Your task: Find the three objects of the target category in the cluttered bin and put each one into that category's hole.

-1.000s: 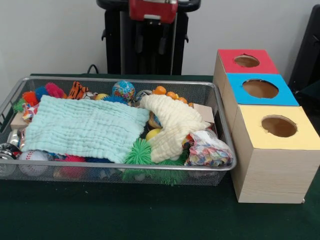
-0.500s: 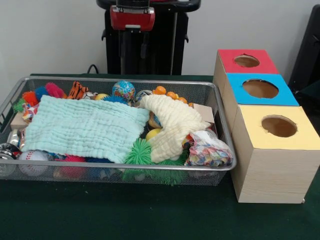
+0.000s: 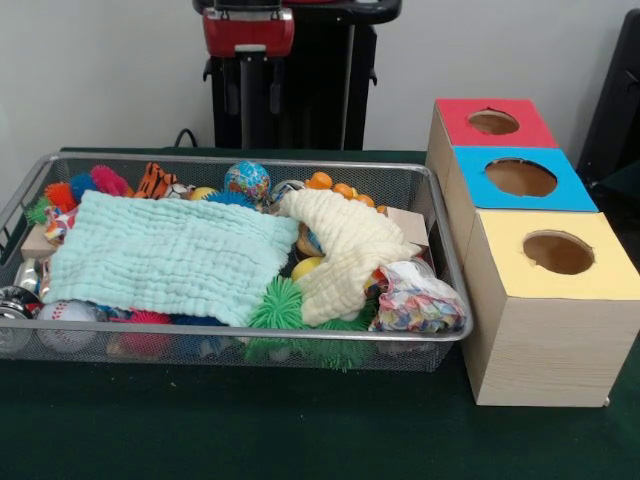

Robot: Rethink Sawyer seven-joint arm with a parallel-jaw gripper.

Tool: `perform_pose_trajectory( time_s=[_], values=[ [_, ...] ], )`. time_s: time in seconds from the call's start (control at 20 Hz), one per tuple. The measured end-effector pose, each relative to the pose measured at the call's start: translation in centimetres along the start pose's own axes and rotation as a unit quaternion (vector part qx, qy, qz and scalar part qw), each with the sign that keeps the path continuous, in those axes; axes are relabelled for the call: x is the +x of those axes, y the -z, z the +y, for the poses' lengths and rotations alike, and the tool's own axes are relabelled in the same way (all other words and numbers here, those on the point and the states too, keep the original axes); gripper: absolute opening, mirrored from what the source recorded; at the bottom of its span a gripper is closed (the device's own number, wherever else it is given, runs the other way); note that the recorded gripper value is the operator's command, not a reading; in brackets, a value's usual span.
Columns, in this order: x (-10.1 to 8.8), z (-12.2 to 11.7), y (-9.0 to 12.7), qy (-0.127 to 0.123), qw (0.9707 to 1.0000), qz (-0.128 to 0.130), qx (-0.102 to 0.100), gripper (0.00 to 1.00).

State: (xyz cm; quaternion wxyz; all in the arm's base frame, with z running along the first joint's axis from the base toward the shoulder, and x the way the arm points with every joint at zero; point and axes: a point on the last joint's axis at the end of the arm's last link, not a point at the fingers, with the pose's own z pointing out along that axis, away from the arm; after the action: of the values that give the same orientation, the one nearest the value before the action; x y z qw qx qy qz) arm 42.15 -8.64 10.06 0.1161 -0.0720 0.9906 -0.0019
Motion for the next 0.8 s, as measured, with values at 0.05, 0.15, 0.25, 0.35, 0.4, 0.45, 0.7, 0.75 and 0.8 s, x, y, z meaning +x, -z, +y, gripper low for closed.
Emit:
perform_pose_trajectory(
  time_s=[0.05,0.15,0.25,0.35,0.4,0.45,0.7,0.75,0.8],
  values=[
    [-0.2,-0.5,0.2,-0.003,1.0000,-0.003,-0.001,1.00],
    [-0.4,-1.6,0.7,-0.010,0.9999,-0.005,-0.003,1.00],
    [-0.6,-2.6,1.0,-0.016,0.9998,-0.007,-0.004,1.00],
    [-0.7,-3.3,1.2,-0.020,0.9998,-0.007,-0.007,1.00],
    [-0.8,-3.7,1.3,-0.021,0.9997,-0.008,-0.009,1.00],
    [-0.8,-3.9,1.3,-0.021,0.9997,-0.008,-0.010,1.00],
    [-0.2,-4.1,0.7,0.005,0.9998,-0.011,-0.015,1.00],
    [-0.1,-4.0,0.5,0.013,0.9997,-0.011,-0.016,1.00],
    [0.0,-3.9,0.1,0.024,0.9995,-0.011,-0.018,1.00]
  ],
)
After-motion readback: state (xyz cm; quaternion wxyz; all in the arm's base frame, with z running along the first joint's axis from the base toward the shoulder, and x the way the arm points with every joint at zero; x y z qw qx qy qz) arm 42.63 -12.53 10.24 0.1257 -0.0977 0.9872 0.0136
